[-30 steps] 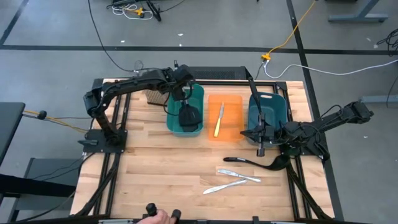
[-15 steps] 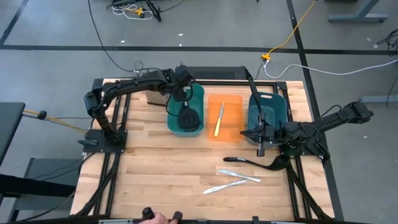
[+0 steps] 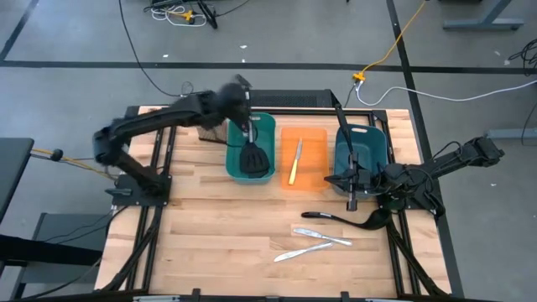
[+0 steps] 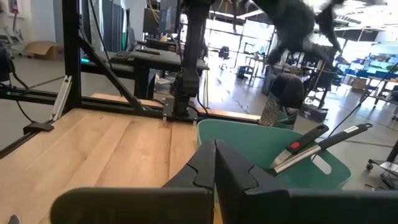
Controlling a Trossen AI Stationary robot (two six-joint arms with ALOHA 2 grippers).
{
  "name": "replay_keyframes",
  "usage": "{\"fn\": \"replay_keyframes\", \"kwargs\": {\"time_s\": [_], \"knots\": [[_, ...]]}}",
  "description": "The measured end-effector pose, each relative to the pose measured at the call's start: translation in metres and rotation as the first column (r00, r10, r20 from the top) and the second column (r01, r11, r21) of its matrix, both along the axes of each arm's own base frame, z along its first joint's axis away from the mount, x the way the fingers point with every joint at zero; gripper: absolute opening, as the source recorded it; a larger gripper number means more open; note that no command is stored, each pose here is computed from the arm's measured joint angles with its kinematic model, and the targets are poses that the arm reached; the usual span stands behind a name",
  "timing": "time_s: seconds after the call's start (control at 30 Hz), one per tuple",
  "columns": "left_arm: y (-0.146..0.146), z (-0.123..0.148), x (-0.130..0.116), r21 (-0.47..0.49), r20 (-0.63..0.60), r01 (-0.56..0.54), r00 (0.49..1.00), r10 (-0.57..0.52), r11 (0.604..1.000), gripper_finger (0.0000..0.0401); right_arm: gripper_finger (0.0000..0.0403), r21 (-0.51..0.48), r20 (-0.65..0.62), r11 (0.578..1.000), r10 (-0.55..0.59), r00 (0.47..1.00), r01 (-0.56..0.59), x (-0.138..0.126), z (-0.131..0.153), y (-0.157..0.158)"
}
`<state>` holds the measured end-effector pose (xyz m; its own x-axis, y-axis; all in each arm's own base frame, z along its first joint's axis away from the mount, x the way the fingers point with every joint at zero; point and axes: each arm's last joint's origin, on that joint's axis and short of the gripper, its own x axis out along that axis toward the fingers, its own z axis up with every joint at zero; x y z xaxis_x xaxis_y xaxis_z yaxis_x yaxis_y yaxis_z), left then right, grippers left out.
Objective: Pick & Place Kitchen Items
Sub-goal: Put the bottom silver table knife into the orange bin
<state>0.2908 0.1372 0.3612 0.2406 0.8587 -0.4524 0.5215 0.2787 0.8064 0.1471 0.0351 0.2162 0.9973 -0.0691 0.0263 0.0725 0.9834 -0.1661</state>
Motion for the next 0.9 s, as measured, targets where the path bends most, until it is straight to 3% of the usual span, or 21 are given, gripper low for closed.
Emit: {"fn": "replay_keyframes", "kwargs": {"time_s": [0.07,0.1,0.2,0.3,0.37,0.47,0.57,0.73,0.8,0.9], "knots": [[-0.006,0.025,-0.024,-0.061,0.242,-0.033,0.969,0.047,0.998,0.0098,0.0009,0.002,0.008,1.000,0.000,1.000,0.000,0.000,0.001,0.000],[-0.008,0.036,-0.036,-0.107,0.365,-0.040,0.928,0.076,0.993,0.0090,0.0009,0.004,0.012,1.000,0.000,1.000,0.000,0.000,0.001,0.000],[-0.017,0.066,-0.082,-0.312,0.674,0.019,0.709,0.207,0.950,0.0061,0.0009,0.005,0.015,1.000,0.000,1.000,0.000,0.000,0.002,0.000],[-0.029,0.084,-0.126,-0.493,0.784,0.147,0.502,0.365,0.858,0.0027,0.0009,0.006,0.018,1.000,0.000,1.000,0.000,0.000,0.002,0.000],[-0.038,0.090,-0.150,-0.564,0.793,0.233,0.421,0.441,0.792,0.0008,0.0009,0.010,0.018,1.000,0.000,1.000,0.000,0.000,0.002,0.000],[-0.055,0.097,-0.178,-0.621,0.782,0.349,0.333,0.526,0.702,0.0009,0.0009,0.010,0.018,1.000,-0.001,1.000,0.001,0.000,0.002,0.000],[-0.068,0.100,-0.196,-0.658,0.747,0.435,0.278,0.603,0.615,0.0008,0.0009,0.011,0.020,1.000,0.000,1.000,0.000,0.000,0.002,0.000],[-0.081,0.079,-0.205,-0.674,0.688,0.574,0.260,0.677,0.465,0.0006,0.0009,0.023,0.033,1.000,0.000,0.999,-0.001,0.000,0.003,0.000],[-0.083,0.060,-0.206,-0.650,0.686,0.624,0.235,0.689,0.434,0.0005,0.0009,0.023,0.035,1.000,0.010,0.999,-0.011,0.000,0.003,0.000],[-0.086,0.030,-0.209,-0.554,0.744,0.690,0.158,0.650,0.466,0.0004,0.0009,0.025,0.038,0.999,0.032,0.999,-0.033,0.000,0.004,0.001]]}}
